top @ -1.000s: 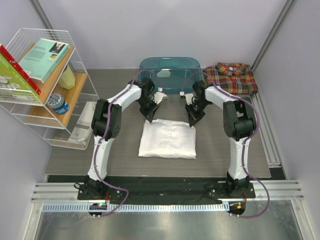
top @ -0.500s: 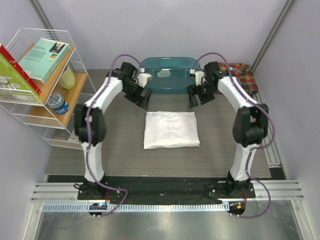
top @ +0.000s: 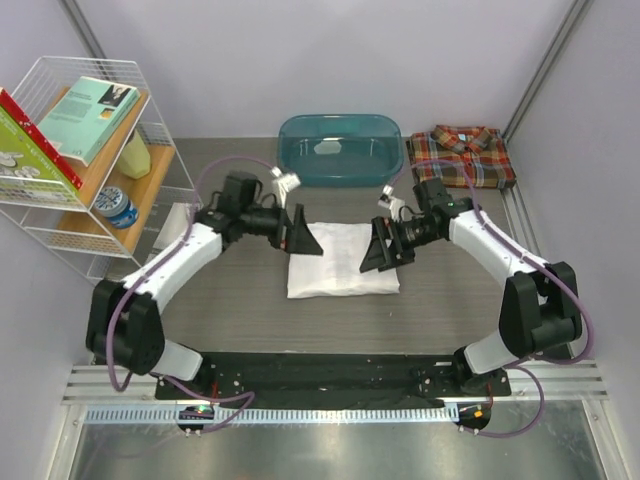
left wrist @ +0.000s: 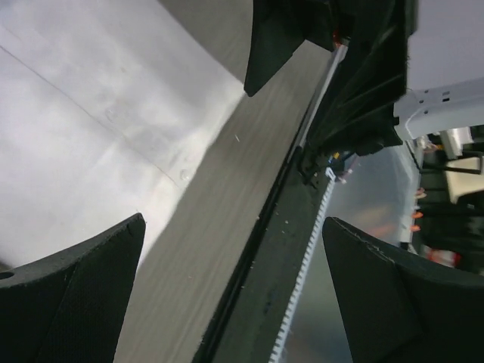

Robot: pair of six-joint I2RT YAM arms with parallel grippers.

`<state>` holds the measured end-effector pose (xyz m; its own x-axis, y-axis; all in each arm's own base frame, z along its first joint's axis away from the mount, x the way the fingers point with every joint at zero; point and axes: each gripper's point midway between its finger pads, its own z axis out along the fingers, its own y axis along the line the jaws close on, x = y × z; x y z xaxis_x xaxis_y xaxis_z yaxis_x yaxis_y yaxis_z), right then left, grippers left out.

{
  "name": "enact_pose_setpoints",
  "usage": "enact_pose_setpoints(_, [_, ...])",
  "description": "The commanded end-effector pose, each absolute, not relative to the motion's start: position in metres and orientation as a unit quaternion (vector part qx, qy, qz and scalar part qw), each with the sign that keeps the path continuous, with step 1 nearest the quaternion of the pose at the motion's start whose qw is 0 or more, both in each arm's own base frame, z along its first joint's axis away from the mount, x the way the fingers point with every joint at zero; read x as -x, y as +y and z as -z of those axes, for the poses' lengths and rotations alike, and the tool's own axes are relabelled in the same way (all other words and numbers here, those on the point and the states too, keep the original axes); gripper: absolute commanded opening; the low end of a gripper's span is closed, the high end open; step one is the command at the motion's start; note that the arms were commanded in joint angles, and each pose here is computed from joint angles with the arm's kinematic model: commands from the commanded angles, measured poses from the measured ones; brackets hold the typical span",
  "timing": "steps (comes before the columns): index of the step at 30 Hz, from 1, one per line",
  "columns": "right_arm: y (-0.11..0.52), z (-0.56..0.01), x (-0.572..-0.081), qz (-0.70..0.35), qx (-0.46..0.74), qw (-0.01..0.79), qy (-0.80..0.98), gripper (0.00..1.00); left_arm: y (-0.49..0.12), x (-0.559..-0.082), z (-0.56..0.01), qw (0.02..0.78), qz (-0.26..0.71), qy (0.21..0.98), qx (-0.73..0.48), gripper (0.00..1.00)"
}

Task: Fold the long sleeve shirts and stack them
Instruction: Fold the shirt

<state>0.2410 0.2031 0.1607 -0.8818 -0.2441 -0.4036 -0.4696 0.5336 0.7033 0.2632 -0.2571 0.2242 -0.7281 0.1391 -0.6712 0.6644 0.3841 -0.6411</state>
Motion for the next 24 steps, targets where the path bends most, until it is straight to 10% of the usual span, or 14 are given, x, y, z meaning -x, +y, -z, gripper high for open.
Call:
enact_pose_setpoints(1, [0.245,-0.175,-0.224,-0.517,0.184,0.122,0.827,1.0,-0.306,-0.23,-0.202,0.184,0.559,0.779,-0.215,1.0])
enact_pose_setpoints(24, [0.191,-0.019,-0.183,-0.485,0.052,-0.116,0.865,1.0,-0.273,-0.224,-0.029,0.021,0.505,0.863,-0.012,1.0])
